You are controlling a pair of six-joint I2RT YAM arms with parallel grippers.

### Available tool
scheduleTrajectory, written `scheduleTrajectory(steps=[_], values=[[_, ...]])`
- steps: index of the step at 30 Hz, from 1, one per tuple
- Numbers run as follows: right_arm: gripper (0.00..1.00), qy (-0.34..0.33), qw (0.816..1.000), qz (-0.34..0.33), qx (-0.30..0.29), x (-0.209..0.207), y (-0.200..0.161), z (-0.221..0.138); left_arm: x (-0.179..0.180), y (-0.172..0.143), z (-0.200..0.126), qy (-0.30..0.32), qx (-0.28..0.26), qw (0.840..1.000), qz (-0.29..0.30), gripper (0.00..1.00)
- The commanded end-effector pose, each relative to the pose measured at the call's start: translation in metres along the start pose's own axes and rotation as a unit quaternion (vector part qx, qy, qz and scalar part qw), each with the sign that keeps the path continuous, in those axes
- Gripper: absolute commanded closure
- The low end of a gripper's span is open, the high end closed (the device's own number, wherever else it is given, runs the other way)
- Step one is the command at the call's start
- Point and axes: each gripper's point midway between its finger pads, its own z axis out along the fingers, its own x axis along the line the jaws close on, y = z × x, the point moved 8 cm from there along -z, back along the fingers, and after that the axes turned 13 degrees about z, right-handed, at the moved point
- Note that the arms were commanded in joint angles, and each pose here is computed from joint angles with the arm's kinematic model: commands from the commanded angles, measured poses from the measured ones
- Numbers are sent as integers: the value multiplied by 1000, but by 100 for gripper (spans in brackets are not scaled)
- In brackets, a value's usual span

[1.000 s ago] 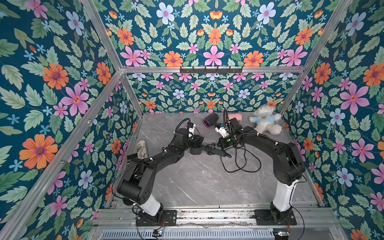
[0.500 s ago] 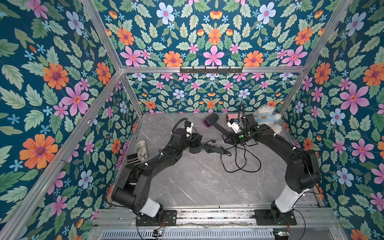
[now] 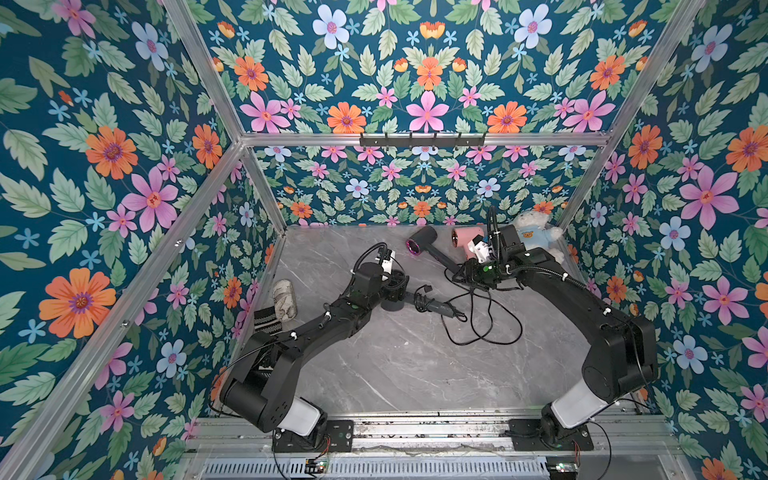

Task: Wrap the cord around the hair dryer
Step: Place the hair dryer at the center of the board.

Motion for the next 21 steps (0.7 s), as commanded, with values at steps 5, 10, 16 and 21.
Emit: scheduleTrajectory(steps=[5,10,16,21], values=[[53,-24,993,117,20,-7,-15,25,-5,7,-1,41,-36,998,33,100],[49,-46,987,144,54,-18,-25,55,-11,6,1,46,-37,998,38,100],[46,-46,985,157,60,-22,-23,73,-16,4,1,45,-44,997,41,100],[43,-49,984,163,60,-24,-17,87,-21,2,1,43,-49,997,44,100]])
